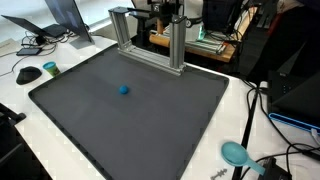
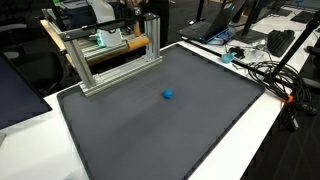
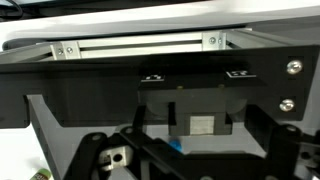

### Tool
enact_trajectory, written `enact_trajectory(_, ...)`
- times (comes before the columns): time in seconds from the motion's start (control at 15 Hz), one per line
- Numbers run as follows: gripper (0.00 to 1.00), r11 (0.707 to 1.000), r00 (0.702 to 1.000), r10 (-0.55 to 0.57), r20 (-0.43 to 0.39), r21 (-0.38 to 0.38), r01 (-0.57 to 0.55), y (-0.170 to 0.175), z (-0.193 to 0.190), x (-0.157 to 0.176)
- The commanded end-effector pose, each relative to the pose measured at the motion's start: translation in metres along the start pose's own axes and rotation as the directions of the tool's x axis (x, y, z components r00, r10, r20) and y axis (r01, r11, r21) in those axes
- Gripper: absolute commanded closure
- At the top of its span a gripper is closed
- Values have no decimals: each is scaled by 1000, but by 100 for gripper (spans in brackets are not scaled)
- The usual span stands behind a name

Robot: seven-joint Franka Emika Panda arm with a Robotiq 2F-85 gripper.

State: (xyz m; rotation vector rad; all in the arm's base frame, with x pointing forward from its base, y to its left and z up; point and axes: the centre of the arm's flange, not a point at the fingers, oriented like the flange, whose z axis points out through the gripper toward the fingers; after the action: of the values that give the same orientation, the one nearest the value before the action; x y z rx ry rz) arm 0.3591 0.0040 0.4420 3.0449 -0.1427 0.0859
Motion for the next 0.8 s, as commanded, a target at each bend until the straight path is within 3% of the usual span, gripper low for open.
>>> enact_trajectory(0.0,0,1000,1000,-14,7,18,14,1,6,1)
enact_trajectory(0.73,0,995,994,-91,52,43,89,2,10,0)
